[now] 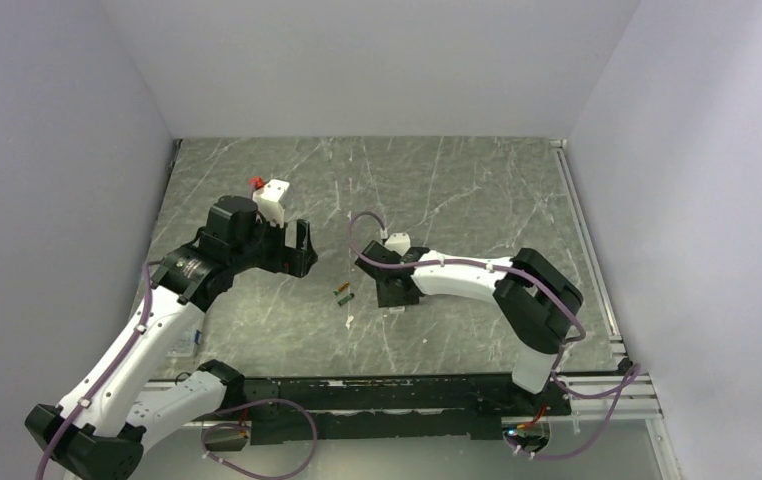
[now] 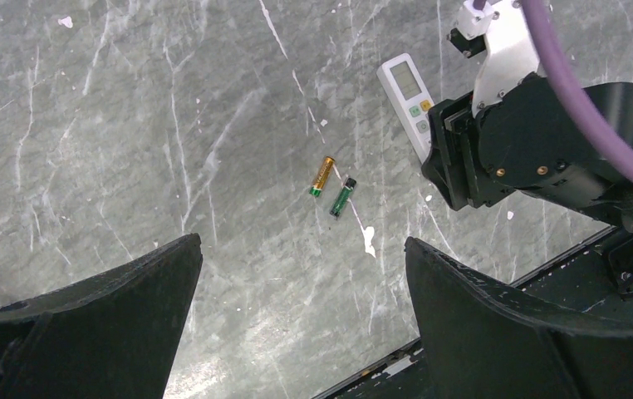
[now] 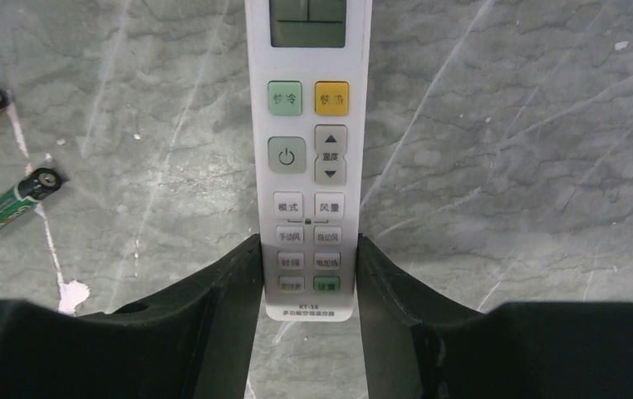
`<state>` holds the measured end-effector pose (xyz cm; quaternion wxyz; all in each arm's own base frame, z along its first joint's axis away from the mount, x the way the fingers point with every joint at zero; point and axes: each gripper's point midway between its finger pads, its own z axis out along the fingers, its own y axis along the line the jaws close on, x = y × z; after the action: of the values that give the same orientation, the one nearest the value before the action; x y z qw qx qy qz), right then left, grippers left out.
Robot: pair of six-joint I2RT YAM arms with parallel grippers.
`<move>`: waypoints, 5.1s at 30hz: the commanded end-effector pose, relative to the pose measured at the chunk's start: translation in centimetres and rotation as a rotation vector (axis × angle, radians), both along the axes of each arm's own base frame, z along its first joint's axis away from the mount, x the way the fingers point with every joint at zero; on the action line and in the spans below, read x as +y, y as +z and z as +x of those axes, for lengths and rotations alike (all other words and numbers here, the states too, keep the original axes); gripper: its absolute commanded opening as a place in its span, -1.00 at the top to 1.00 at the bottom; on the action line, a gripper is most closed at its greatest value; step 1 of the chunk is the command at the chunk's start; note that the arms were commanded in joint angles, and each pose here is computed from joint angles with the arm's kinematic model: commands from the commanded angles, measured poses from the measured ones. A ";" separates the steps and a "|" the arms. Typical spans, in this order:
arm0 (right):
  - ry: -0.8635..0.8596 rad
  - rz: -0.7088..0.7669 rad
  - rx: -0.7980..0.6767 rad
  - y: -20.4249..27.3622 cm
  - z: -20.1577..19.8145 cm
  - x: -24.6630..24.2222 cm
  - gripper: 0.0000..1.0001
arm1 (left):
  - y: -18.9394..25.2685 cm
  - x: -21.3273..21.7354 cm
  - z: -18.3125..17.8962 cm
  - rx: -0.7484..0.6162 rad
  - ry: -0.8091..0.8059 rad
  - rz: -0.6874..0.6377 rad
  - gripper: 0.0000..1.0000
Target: Load the batteries into the remote control
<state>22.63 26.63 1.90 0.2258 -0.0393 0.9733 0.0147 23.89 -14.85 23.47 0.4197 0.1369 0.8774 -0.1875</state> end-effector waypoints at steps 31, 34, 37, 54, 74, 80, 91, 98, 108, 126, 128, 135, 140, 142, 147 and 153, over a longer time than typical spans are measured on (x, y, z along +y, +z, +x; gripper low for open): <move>0.208 0.146 -0.079 5.9 -0.8 1.5 1.00 | 0.6 -0.8 -0.1 -0.011 -0.030 -0.039 -0.98; 0.281 0.181 -0.082 6.6 -1.5 1.9 1.00 | 0.4 -1.3 -0.2 0.003 -0.049 -0.052 -0.98; 0.349 0.211 -0.089 7.3 -2.1 2.1 1.00 | 0.2 -1.7 -0.1 0.026 -0.051 -0.071 -0.98; 0.698 0.366 -0.229 11.9 -4.9 2.7 1.00 | -2.9 -6.2 -1.0 0.361 -0.009 -0.318 -0.94; 1.000 0.398 -0.518 14.7 -7.4 4.4 1.00 | -1.7 -7.8 -2.9 0.603 -0.109 -0.623 -0.70; 1.048 0.377 -0.529 15.1 -7.4 5.2 1.00 | -1.3 -7.8 -4.2 0.625 -0.153 -0.639 -0.58; 1.073 0.397 -0.552 16.4 -7.8 6.1 1.00 | -1.3 -7.8 -5.7 0.648 -0.198 -0.658 -0.43; 1.071 0.397 -0.554 16.6 -8.0 6.2 1.00 | -0.8 -8.0 -6.1 0.645 -0.234 -0.677 -0.25; 1.076 0.398 -0.564 17.0 -8.4 6.1 1.00 | -0.9 -8.1 -6.1 0.651 -0.241 -0.681 0.20; 1.020 0.385 -0.570 17.8 -8.2 5.0 0.07 | -2.0 -8.0 -5.4 0.660 -0.178 -0.682 1.00; 1.012 0.378 -0.574 17.8 -8.0 4.8 -0.12 | -2.4 -8.0 -5.2 0.663 -0.161 -0.683 1.00; 1.010 0.369 -0.595 18.4 -8.0 4.2 -0.33 | -2.5 -8.1 -4.8 0.685 -0.126 -0.722 1.00; 1.023 0.409 -0.652 20.1 -8.4 3.8 -0.38 | -2.5 -7.6 -4.5 0.711 -0.074 -0.754 1.00; 1.019 0.430 -0.689 21.0 -8.5 3.6 -0.40 | -2.4 -7.5 -4.4 0.729 -0.054 -0.775 1.00; 1.015 0.459 -0.761 22.6 -8.5 3.2 -0.48 | -2.1 -7.5 -4.4 0.789 0.000 -0.827 1.00; 1.062 0.402 -0.757 22.4 -8.1 3.6 -0.40 | -1.5 -7.5 -4.5 0.871 0.064 -0.900 1.00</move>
<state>13.98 29.56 23.05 0.4990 -0.4553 0.6736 0.2999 19.56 -22.12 19.83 0.0596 -0.1471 0.8296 -0.5354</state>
